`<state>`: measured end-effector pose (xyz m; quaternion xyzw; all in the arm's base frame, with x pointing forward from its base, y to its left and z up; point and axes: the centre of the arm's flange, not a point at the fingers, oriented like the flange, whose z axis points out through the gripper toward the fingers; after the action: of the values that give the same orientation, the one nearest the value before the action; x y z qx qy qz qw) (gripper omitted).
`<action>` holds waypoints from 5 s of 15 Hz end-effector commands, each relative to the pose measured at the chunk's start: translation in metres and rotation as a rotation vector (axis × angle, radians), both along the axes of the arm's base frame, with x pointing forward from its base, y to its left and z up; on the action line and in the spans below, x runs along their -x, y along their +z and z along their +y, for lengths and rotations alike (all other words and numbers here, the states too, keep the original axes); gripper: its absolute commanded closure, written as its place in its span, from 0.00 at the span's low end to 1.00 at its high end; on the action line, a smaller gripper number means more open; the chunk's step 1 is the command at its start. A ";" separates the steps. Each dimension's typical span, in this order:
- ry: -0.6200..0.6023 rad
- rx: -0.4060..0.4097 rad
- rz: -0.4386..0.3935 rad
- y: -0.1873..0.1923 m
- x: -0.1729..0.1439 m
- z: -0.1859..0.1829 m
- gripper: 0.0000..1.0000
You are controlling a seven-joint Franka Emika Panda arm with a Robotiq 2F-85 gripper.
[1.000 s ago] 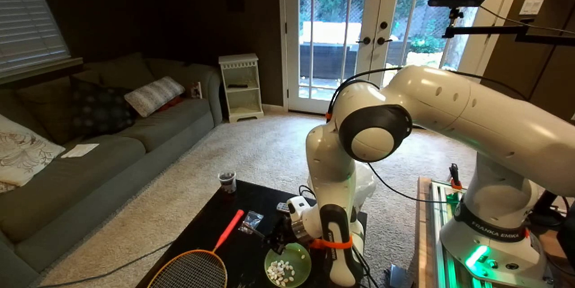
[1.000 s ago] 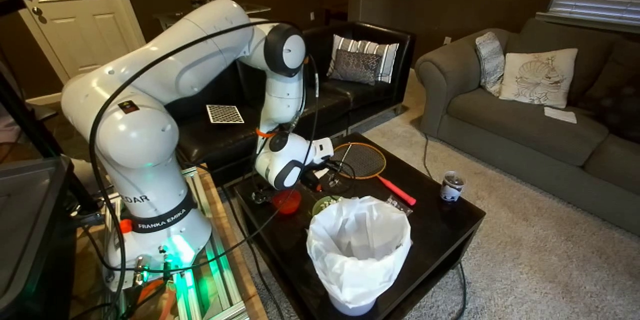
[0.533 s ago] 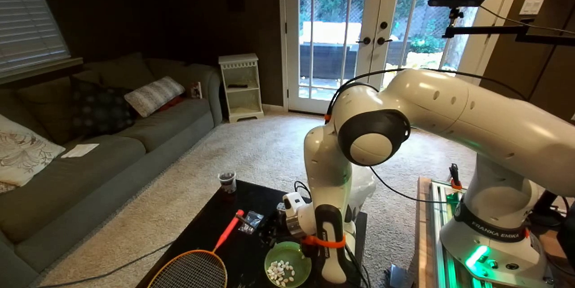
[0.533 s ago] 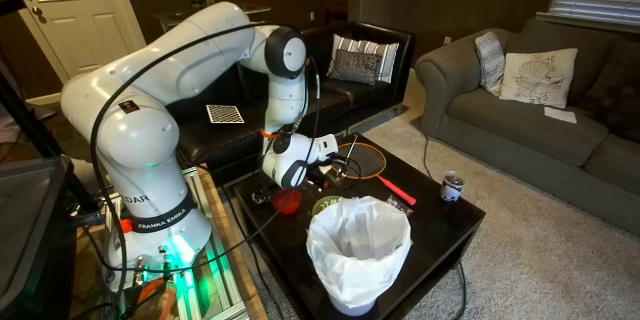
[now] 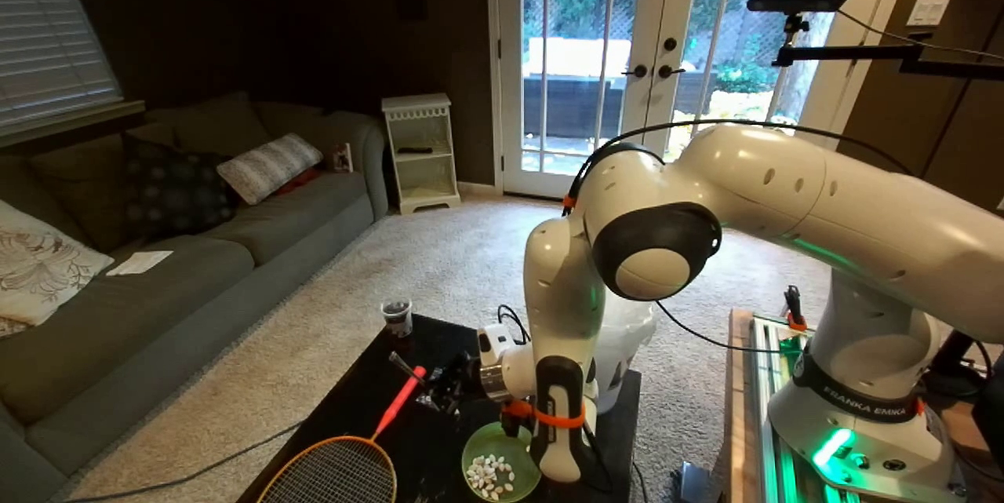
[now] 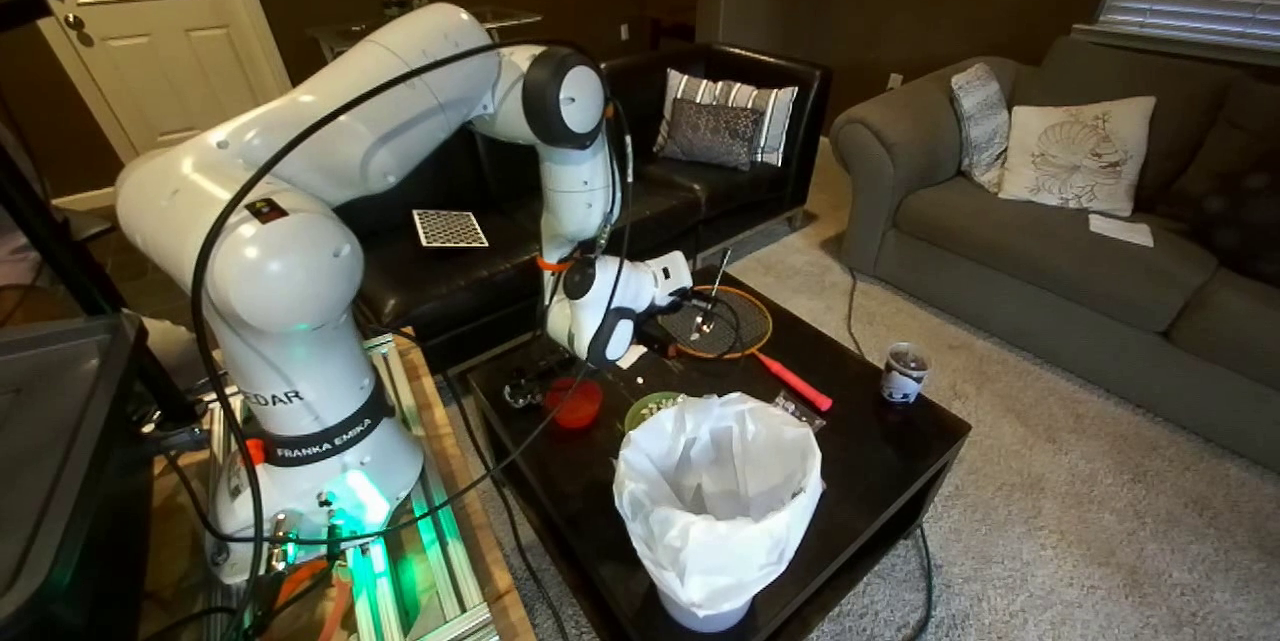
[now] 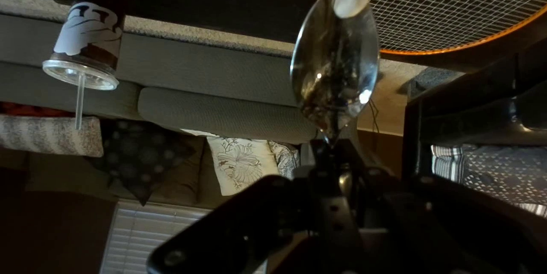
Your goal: Pick up some grains from the green bowl, place them on the spoon, empty the spoon into the green bowl then place the spoon to the right of the green bowl
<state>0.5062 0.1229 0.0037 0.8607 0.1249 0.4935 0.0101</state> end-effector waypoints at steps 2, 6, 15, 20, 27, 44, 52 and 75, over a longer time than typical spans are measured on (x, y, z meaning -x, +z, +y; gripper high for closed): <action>-0.011 -0.008 -0.013 -0.003 0.028 -0.009 0.98; -0.083 -0.016 0.036 0.001 0.046 -0.020 0.98; -0.127 -0.078 0.078 -0.007 0.064 -0.028 0.98; -0.137 -0.117 0.076 -0.004 0.060 -0.028 0.98; -0.205 -0.120 0.118 -0.004 0.069 -0.029 0.98; -0.148 -0.055 0.416 -0.017 0.104 -0.005 0.98; -0.118 0.020 0.693 -0.041 0.110 0.007 0.98; -0.482 -0.155 0.975 -0.124 0.114 -0.059 0.98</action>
<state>0.3898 0.0681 -0.1081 0.9959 -0.0853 0.0283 0.0107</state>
